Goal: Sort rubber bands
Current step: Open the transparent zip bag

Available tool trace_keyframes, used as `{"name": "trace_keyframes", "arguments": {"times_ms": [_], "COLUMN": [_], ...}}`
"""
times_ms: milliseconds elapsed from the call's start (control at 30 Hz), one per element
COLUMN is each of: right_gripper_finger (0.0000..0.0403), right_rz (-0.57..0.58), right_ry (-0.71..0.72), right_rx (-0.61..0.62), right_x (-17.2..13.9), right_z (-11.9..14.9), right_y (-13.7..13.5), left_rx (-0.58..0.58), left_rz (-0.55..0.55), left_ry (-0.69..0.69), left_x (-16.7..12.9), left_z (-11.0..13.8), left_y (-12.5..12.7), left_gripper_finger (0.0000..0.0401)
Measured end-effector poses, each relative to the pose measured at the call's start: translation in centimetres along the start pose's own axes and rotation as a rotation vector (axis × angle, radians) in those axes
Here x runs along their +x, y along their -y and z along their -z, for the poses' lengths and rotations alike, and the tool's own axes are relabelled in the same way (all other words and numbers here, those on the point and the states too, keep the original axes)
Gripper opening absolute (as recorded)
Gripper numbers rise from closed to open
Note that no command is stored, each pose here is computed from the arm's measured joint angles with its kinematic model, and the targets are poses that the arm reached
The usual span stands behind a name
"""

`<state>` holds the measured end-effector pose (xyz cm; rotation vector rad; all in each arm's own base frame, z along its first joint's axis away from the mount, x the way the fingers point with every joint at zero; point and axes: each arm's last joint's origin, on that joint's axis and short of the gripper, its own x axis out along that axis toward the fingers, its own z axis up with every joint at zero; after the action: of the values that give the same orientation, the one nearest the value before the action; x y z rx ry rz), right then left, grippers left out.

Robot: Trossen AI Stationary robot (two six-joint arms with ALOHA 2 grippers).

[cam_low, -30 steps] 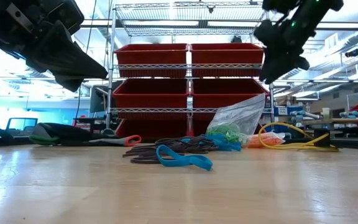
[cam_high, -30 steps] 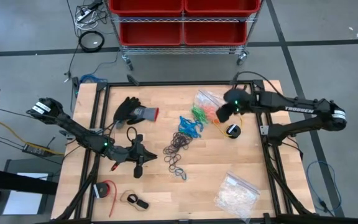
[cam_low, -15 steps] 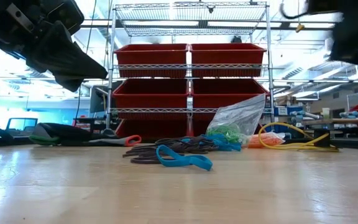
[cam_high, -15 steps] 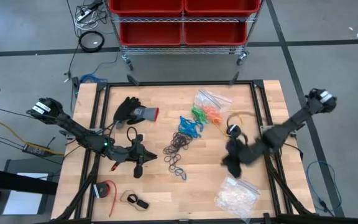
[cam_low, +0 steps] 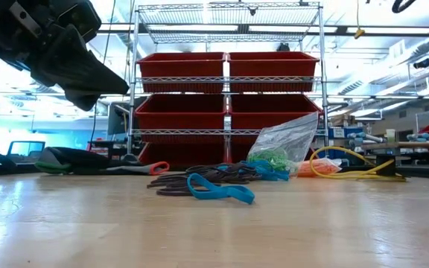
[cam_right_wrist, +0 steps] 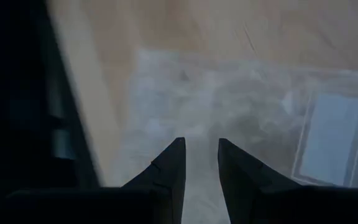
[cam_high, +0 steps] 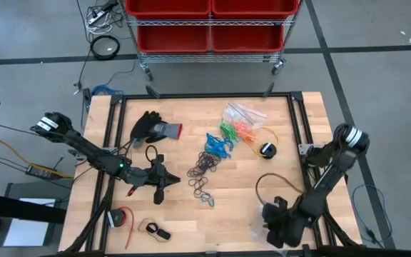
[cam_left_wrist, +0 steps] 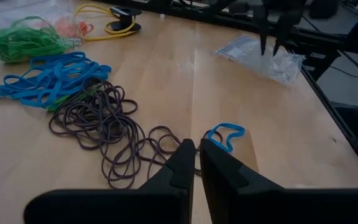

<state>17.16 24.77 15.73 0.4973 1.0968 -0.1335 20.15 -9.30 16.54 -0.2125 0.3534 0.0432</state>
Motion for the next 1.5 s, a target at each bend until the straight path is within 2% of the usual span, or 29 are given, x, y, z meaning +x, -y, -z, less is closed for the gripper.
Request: {"name": "trace_keyframes", "arguments": {"times_ms": [200, 300, 400, 567, 700, 833, 1067, 1300, 1500], "right_gripper_finger": [0.0071, 0.0044, 0.0009, 0.0002, 0.0000, 0.0000, 0.0000, 0.0000, 0.0000], "right_rz": [0.279, 0.321, 0.324, 0.307, 0.248, 0.167, 0.068, 0.072, 0.102], "right_ry": [-0.079, -0.123, -0.139, -0.115, -0.036, 0.113, 0.311, 0.410, 0.460], "right_rx": [-0.074, -0.096, -0.103, -0.091, -0.087, -0.111, -0.227, -0.376, -0.475], "right_x": [1.7, 2.3, 2.6, 1.9, -0.2, -2.4, -4.4, -4.1, -3.8], "right_z": [0.0, -0.6, -1.1, -2.4, -3.5, -4.7, -7.2, -10.7, -13.0], "right_y": [-0.5, -0.6, -0.4, -0.2, -0.5, -1.0, -1.8, -1.6, -1.1], "left_rx": [-0.002, -0.002, -0.002, -0.002, -0.002, -0.001, -0.006, -0.068, -0.038], "left_rz": [-0.011, -0.014, -0.014, -0.014, -0.014, -0.014, -0.010, 0.039, 0.018], "left_ry": [0.001, 0.001, 0.000, 0.000, 0.000, 0.000, 0.008, 0.126, 0.164], "left_x": [0.1, 0.1, 0.1, 0.1, 0.1, 0.1, 0.1, 0.0, 0.2], "left_z": [-0.1, -0.1, -0.1, -0.1, -0.1, -0.1, -0.2, -1.4, -1.9], "left_y": [-0.2, -0.3, -0.3, -0.3, -0.3, -0.3, -0.2, 0.2, 0.0], "left_gripper_finger": [0.0035, 0.0035, 0.0035, 0.0035, 0.0035, 0.0035, 0.0035, 0.0035, 0.0035]}}
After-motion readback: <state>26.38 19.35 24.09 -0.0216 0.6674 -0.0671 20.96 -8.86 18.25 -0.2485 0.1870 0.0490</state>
